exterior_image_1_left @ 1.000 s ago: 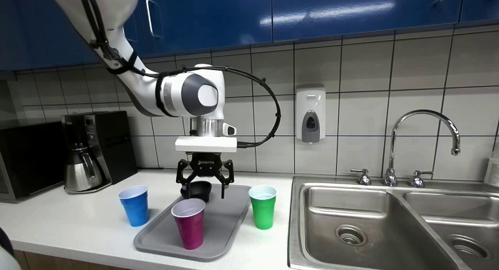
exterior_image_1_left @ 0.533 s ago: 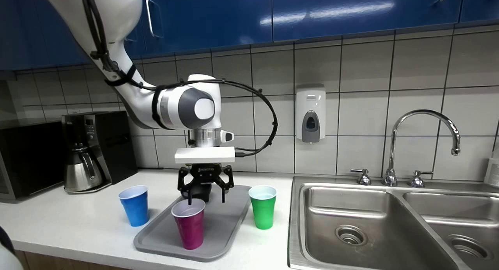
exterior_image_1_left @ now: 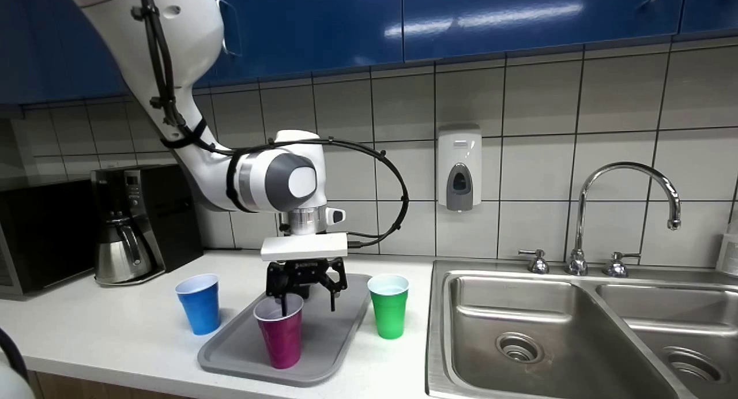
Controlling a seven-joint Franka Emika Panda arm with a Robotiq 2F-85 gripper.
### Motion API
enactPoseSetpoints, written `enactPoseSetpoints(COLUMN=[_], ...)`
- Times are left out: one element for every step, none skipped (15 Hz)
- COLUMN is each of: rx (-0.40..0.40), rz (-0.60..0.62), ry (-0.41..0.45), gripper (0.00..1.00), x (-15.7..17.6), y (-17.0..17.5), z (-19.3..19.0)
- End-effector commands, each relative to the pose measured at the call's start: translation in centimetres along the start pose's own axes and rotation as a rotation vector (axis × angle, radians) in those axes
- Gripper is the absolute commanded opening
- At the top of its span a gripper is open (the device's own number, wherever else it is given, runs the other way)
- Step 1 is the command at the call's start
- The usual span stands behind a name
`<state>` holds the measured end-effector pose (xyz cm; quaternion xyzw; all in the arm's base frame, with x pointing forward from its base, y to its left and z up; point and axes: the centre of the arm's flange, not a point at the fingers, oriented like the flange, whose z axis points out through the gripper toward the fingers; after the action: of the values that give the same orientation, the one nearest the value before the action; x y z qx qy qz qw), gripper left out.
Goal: Take the cups off of the tray
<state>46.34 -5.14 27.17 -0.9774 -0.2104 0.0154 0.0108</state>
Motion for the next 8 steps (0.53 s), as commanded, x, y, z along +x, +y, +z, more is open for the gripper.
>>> enactPoseSetpoints(rx=[-0.019, -0.017, -0.014, -0.013, -0.013, -0.013, -0.013, -0.013], rz=[-0.013, -0.015, -0.014, -0.015, -0.017, -0.018, -0.018, -0.019], ry=[0.005, 0.006, 0.005, 0.004, 0.002, 0.001, 0.001, 0.001], gripper=[0.74, 0.65, 0.58, 0.49, 0.42, 0.33, 0.27, 0.18], x=[0.06, 0.09, 0.16, 0.20, 0.21, 0.21, 0.21, 0.21], y=[-0.72, -0.84, -0.92, -0.99, -1.07, -1.10, -1.13, -1.16], z=[-0.31, -0.44, -0.48, -0.45, -0.41, -0.40, -0.41, -0.41])
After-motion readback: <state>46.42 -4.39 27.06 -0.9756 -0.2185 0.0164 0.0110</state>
